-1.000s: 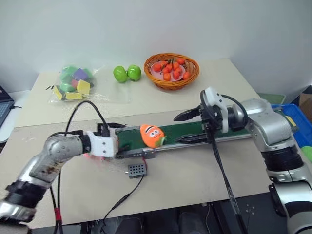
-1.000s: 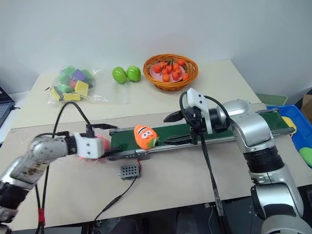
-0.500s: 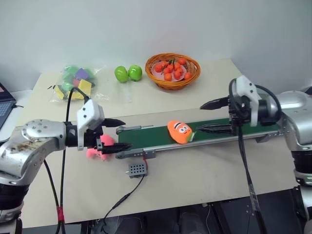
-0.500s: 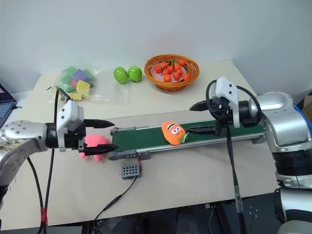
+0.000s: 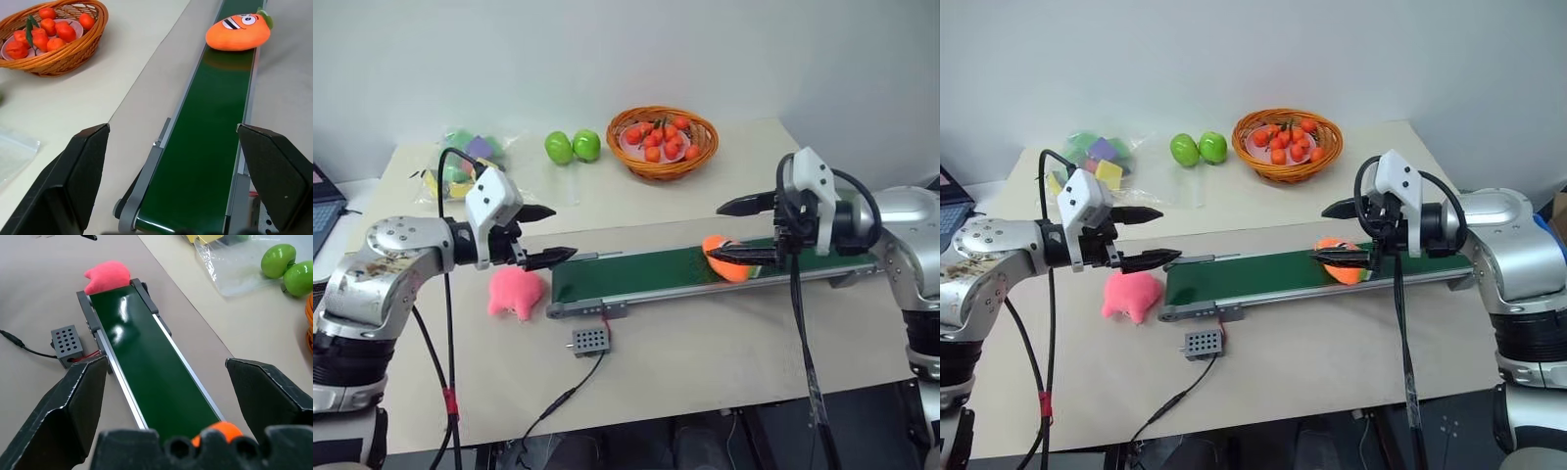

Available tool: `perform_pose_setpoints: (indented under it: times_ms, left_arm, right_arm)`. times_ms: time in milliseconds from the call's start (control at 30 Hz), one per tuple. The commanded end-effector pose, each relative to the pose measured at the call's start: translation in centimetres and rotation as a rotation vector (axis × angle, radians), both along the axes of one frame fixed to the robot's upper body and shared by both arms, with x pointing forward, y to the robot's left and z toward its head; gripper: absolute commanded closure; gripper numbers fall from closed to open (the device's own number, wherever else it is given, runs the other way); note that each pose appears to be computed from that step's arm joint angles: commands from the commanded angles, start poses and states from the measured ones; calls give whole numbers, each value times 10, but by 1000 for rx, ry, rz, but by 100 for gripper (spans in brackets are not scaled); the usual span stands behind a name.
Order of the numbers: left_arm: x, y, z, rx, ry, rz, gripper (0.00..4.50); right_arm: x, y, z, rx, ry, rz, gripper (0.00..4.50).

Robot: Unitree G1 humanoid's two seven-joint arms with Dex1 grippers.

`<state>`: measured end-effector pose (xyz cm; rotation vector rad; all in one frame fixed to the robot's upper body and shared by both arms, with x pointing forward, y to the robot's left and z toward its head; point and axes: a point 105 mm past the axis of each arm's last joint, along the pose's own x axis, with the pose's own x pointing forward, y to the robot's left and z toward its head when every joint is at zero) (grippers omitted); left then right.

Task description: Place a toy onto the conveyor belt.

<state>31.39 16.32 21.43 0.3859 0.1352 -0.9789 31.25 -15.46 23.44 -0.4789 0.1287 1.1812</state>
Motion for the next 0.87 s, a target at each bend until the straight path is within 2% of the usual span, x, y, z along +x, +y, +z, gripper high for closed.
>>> perform_pose_setpoints:
  times_ms: [33,467,867]
  left_arm:
    - [-6,-6,18,-19,-46,-34,7]
    - [-5,-21,48,-67,-135,-78,7]
    - [0,-24,54,-47,-197,-69,7]
  right_arm:
    - [-1,-2,17,21,-61,-3,0]
    - [1,-5,19,23,-74,-15,0]
    - [3,-3,17,33,-71,-16,0]
